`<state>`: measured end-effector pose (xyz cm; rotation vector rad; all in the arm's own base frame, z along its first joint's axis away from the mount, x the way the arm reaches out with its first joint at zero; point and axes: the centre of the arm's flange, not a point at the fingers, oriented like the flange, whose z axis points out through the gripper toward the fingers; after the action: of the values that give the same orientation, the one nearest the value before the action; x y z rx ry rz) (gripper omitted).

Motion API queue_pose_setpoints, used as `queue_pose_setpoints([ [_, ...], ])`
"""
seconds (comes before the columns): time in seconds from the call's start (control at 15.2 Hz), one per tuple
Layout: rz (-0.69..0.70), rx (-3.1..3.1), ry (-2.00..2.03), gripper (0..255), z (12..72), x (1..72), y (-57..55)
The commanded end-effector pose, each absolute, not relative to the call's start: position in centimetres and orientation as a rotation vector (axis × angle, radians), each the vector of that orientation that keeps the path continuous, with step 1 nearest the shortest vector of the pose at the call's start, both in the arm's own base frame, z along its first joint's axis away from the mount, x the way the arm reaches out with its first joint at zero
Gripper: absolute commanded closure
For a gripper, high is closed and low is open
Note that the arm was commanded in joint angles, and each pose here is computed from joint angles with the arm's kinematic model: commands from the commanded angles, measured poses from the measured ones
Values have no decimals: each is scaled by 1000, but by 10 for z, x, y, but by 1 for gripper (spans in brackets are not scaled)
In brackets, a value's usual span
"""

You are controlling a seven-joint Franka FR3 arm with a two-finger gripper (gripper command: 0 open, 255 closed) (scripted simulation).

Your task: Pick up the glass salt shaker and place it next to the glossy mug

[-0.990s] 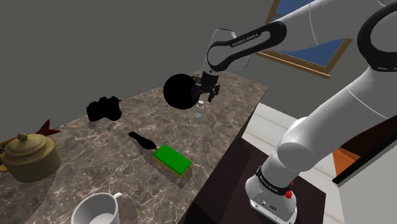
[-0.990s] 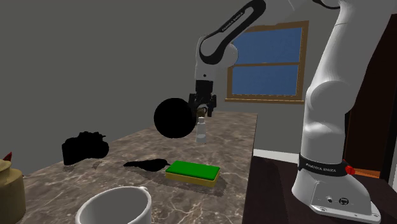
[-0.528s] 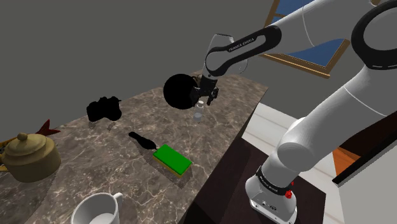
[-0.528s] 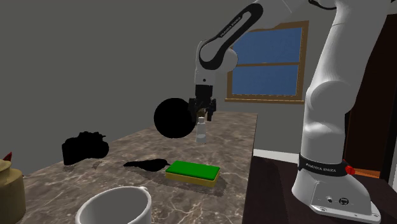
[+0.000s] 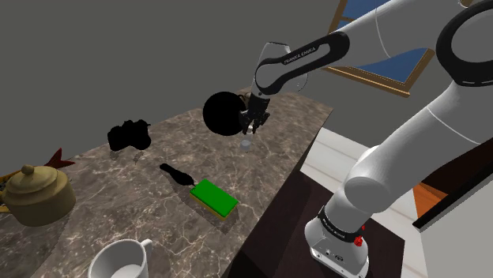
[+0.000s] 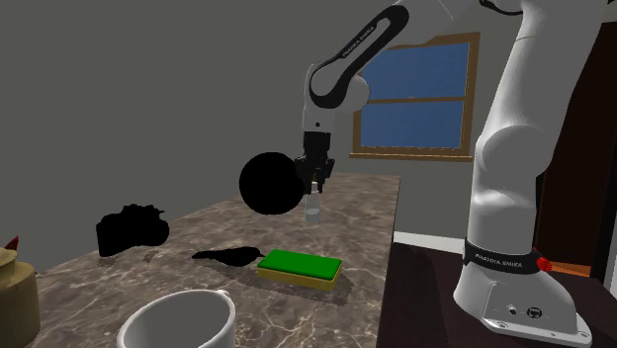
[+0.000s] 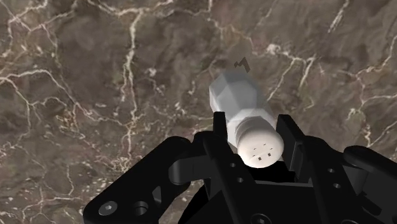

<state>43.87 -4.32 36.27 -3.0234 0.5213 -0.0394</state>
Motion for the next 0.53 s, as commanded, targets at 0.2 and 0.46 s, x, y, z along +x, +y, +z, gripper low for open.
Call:
queue_pose_setpoints([
  [0.2, -39, -3023, 521, 255, 362, 439, -43],
  [0.46, -39, -3023, 521, 255, 378, 439, -43],
])
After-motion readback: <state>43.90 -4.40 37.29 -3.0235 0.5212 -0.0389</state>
